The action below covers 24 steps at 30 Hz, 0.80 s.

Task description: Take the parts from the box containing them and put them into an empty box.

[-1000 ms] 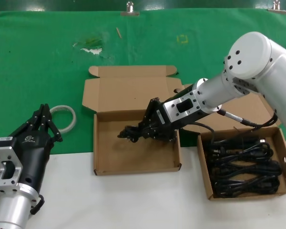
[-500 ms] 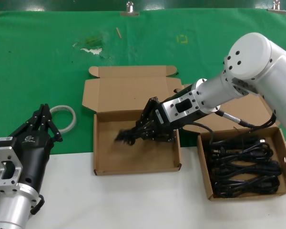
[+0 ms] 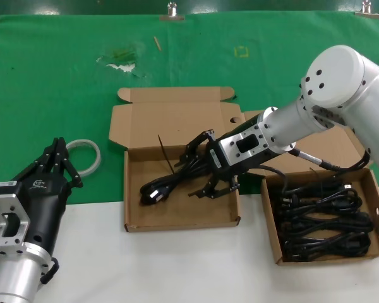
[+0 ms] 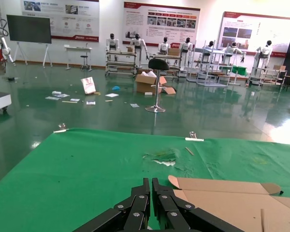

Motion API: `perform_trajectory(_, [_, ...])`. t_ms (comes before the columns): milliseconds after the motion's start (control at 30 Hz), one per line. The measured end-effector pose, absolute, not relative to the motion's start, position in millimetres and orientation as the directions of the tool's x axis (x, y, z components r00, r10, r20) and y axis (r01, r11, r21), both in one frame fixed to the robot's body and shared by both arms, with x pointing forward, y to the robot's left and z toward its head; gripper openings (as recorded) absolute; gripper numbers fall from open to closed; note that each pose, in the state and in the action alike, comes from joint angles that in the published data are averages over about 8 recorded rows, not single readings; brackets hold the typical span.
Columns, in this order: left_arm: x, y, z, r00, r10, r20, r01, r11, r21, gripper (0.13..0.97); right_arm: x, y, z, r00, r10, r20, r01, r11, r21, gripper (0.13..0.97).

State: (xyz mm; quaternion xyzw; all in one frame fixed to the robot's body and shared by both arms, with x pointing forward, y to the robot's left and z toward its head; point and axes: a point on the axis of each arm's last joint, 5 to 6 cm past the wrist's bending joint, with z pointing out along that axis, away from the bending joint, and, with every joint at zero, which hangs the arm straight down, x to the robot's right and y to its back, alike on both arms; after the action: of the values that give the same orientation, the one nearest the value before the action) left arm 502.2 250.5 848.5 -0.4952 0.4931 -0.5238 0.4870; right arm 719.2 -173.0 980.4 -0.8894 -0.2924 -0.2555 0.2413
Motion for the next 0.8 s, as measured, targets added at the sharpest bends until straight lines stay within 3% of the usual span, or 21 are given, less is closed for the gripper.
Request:
perform_trajectory(100, [502.2,250.5,848.5,-0.035,-0.999,0.039,0.022,-0.039,-0.999,0.156,719.2,-173.0,980.4,0.699,0.397,0.595,0.643,-0.713,-0.28,0.377])
perform_trajectory(367, [502.2,250.5,848.5,-0.035,-0.999,0.039,0.022,-0.039,-0.999,0.156,719.2,-173.0,980.4,0.699,0.397,0.595,0.643,-0.713,-0.28,0.574])
perform_trajectory(800, [502.2,250.5,848.5,-0.035,-0.999,0.039,0.022,-0.039,-0.999,0.156,717.7,-172.0,977.1,0.7,0.379,0.605,0.638,-0.712,-0.292,0.574])
